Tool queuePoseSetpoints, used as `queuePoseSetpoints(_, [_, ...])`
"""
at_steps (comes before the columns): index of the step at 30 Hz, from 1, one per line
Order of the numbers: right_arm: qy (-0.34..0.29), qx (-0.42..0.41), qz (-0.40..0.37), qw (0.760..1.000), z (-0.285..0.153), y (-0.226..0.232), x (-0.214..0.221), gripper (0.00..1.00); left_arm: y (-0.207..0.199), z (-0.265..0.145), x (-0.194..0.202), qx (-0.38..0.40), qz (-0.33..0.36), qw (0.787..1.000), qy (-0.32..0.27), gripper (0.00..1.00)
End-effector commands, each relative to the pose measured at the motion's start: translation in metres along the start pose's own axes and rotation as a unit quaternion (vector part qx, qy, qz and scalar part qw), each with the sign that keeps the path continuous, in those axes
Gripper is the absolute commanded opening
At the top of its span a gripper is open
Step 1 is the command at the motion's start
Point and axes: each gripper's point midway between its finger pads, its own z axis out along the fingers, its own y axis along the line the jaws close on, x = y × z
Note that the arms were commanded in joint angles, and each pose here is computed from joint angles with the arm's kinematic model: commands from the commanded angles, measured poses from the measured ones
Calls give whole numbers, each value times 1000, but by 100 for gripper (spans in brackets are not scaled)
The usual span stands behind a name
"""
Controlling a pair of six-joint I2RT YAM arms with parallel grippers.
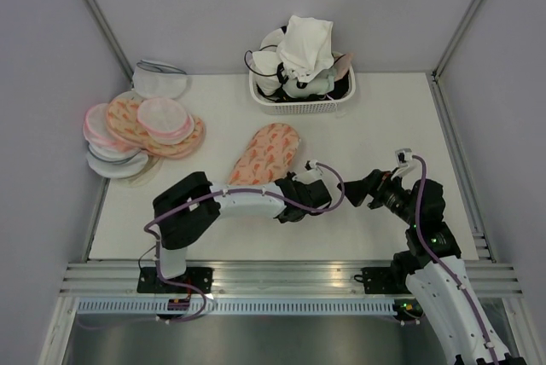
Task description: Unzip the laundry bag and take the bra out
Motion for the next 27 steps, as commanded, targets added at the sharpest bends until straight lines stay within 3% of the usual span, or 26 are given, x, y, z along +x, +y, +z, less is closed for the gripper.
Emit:
queuePoseSetpoints(1, [-19, 20, -18, 999, -3, 1, -15, 98, -8, -11, -20, -1, 24, 999, -30, 2])
queuePoseSetpoints(7, [-34, 89, -28, 995, -10, -19, -25, 98, -41, -21, -17, 42, 18, 998, -46, 2])
queuePoseSetpoints(8, [-40, 103, -32, 993, -11, -23, -28, 98, -45, -23, -17, 52, 7, 998, -46, 12])
queuePoseSetpoints(9, [-39, 115, -33, 992, -13, -26, -28, 98, -46, -25, -17, 58, 0, 997, -47, 28])
queuePoseSetpoints(10, [-44, 121, -36, 991, -15, -26, -33, 98, -46, -26, -15, 61, -5, 997, -47, 46])
queuePoseSetpoints(11, [-49, 134, -38, 989, -16, -30, -35, 98, -42, -32, -19, 67, -26, 996, -54, 71])
queuePoseSetpoints(14, [-56, 152, -34, 986, -18, -34, -40, 98, -31, -44, -24, 73, -64, 993, -69, 99])
queuePoseSetpoints(20, [-51, 161, -18, 985, -13, -39, -39, 98, -3, -79, -36, 106, -173, 974, -105, 100])
queuePoseSetpoints(23, [-32, 162, -13, 986, -5, -44, -32, 98, 18, -110, -47, 153, -255, 944, -143, 100])
queuePoseSetpoints(27, [-20, 144, -7, 989, 9, -47, -27, 98, 40, -142, -48, 221, -364, 882, -201, 100])
